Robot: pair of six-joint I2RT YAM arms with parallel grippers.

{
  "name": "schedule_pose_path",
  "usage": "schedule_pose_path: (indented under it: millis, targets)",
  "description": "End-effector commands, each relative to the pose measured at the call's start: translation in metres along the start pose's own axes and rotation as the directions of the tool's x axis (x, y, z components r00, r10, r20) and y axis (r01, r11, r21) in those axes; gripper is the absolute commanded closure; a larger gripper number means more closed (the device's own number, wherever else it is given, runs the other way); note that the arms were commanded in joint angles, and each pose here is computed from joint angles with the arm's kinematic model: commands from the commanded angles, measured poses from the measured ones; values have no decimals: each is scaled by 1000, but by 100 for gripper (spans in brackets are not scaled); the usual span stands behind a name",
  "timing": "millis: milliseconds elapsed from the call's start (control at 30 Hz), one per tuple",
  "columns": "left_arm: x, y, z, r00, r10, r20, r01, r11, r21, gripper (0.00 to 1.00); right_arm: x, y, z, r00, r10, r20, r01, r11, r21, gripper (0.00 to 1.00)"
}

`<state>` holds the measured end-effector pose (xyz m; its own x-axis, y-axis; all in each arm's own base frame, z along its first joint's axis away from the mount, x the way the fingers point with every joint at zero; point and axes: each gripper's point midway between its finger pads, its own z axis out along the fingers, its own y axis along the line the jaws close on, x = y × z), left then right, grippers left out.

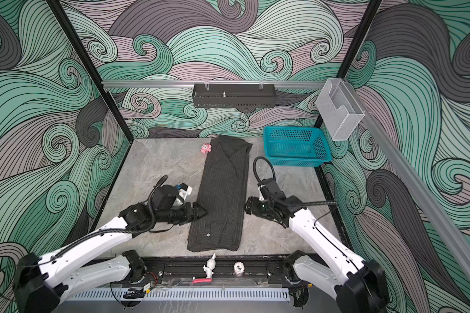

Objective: Fold and stack the long sleeve shirts
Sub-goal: 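Grasp the shirt's near end at the cuffs with both grippers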

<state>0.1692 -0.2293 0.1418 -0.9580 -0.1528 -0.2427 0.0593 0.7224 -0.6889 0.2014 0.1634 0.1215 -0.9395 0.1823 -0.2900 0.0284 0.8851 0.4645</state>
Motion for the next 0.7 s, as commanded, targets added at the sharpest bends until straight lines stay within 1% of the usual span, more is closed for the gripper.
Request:
schedule_pose_path:
  millis: [0, 167, 267, 367, 500, 600, 667]
  targets:
    - [40, 79, -1, 994, -99, -38, 89, 974, -209, 24, 27, -3, 13, 992, 126, -15, -127, 992, -15, 33]
    - [68, 122, -6, 986, -166, -5, 161, 960, -229, 21, 69, -8, 36, 989, 130, -72, -131, 991, -16, 33]
    - [71, 128, 1, 982, -190, 11, 188, 962, -196, 19, 83, -8, 45, 990, 114, -85, -115, 993, -16, 32]
    - [75, 136, 13, 977, -215, 4, 211, 957, -200, 19, 94, -8, 55, 985, 129, -116, -133, 991, -26, 32]
    - [81, 144, 30, 966, -256, -31, 245, 948, -206, 26, 102, -3, 65, 982, 136, -132, -145, 988, -55, 32]
    - [83, 147, 39, 955, -294, -44, 278, 936, -217, 35, 106, 2, 69, 979, 137, -152, -148, 987, -69, 32]
    - [88, 149, 44, 946, -317, -71, 293, 928, -231, 39, 110, 3, 73, 976, 138, -168, -152, 986, -72, 33]
